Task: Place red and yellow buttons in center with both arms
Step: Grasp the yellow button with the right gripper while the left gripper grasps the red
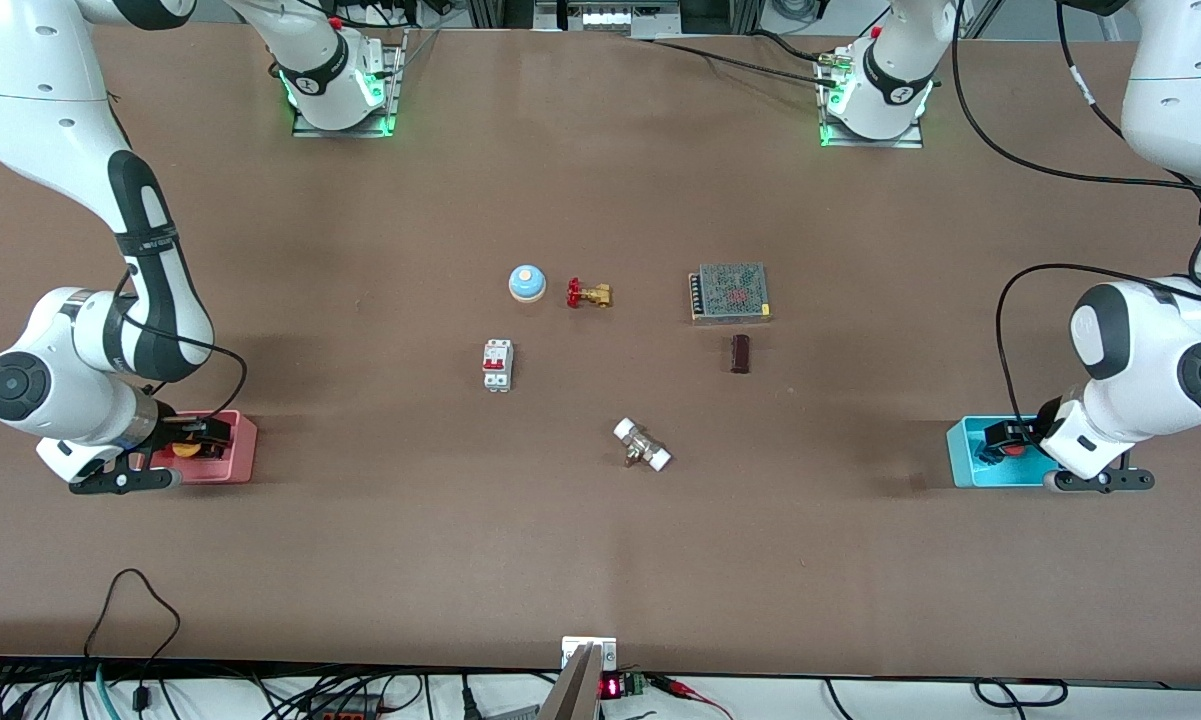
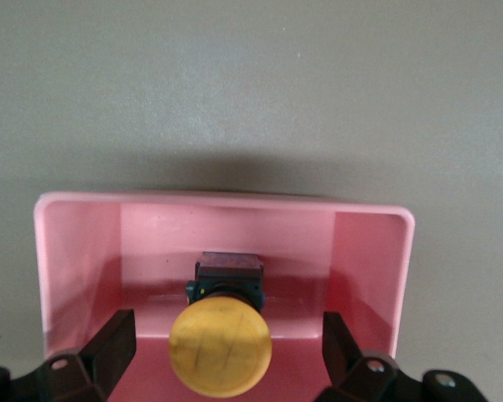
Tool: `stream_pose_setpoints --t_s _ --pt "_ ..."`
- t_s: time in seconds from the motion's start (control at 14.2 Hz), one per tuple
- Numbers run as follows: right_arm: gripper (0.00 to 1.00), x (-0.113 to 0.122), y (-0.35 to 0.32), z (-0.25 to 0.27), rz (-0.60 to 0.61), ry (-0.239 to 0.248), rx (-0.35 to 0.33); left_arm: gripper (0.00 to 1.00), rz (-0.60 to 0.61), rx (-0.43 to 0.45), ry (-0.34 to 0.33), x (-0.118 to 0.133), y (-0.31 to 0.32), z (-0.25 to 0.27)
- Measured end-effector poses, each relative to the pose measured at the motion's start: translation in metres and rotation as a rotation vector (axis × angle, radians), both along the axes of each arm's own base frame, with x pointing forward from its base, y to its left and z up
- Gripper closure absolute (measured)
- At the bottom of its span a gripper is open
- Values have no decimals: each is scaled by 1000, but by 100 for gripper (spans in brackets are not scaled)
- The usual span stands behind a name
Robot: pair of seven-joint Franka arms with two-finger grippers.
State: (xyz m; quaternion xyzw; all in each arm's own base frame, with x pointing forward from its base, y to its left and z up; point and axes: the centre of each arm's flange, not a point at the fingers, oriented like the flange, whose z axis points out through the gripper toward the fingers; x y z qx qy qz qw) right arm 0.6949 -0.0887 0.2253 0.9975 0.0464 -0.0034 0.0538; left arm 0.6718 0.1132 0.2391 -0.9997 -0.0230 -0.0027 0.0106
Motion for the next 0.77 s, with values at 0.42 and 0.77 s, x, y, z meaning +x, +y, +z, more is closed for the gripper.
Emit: stream_pose_setpoints --t_s 0.42,0.77 --pt "36 2 0 -2 0 -2 0 52 -8 -3 -3 2 -8 1" --pt "61 7 0 6 26 -13 -2 58 -11 0 5 3 -10 22"
